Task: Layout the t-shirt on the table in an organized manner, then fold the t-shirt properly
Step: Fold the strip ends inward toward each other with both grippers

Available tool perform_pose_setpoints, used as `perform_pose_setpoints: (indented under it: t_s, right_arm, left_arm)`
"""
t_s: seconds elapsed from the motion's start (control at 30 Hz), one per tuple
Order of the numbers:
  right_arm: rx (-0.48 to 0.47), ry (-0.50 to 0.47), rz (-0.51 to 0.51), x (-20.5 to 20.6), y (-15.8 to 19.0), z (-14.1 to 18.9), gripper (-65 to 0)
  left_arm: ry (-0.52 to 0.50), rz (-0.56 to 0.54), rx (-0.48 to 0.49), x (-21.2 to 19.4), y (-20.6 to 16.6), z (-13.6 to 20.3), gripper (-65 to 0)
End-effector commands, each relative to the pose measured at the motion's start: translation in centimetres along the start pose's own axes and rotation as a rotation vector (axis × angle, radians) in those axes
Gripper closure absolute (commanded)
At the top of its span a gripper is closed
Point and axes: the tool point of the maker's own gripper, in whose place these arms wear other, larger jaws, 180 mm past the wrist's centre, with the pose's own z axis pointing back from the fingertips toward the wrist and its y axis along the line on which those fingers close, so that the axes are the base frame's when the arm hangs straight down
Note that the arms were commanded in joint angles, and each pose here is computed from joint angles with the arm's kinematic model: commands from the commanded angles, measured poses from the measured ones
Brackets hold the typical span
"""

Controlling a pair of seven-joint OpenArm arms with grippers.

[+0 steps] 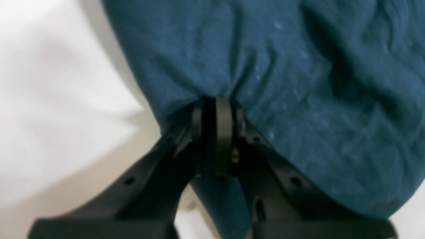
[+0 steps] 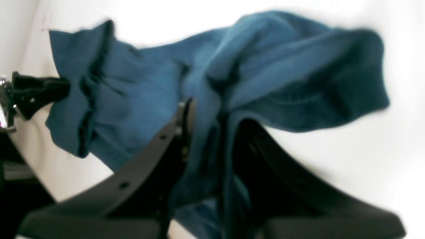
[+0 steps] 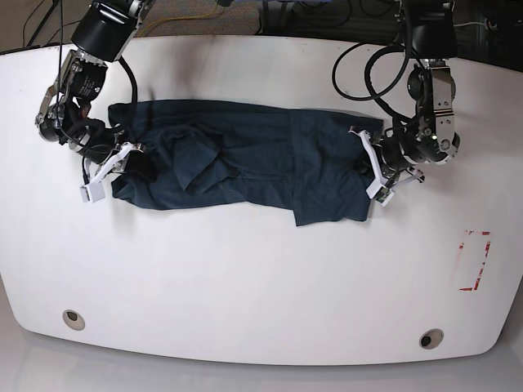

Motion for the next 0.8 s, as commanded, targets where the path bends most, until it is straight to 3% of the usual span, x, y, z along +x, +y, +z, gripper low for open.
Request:
perform_pose_setpoints:
  t_s: [0.0, 0.4, 0.77]
  right_arm:
    - [0.001, -0.035, 0.099, 2.3, 1.3, 0.9, -9.2]
    - [0.069, -0.032, 0.354, 4.7, 7.8, 0.7, -9.2]
    - [0.219, -0.033, 0.397, 4.3, 13.6, -2.2, -9.4]
  left_arm:
    - [0.074, -0.021, -0.004, -0.9, -0.7, -0.6, -3.6]
    - [0.016, -0.009, -0.073, 2.3, -4.6, -2.4, -3.8]
    - [0.016, -0.03, -0.105, 3.3, -7.0, -3.3, -3.8]
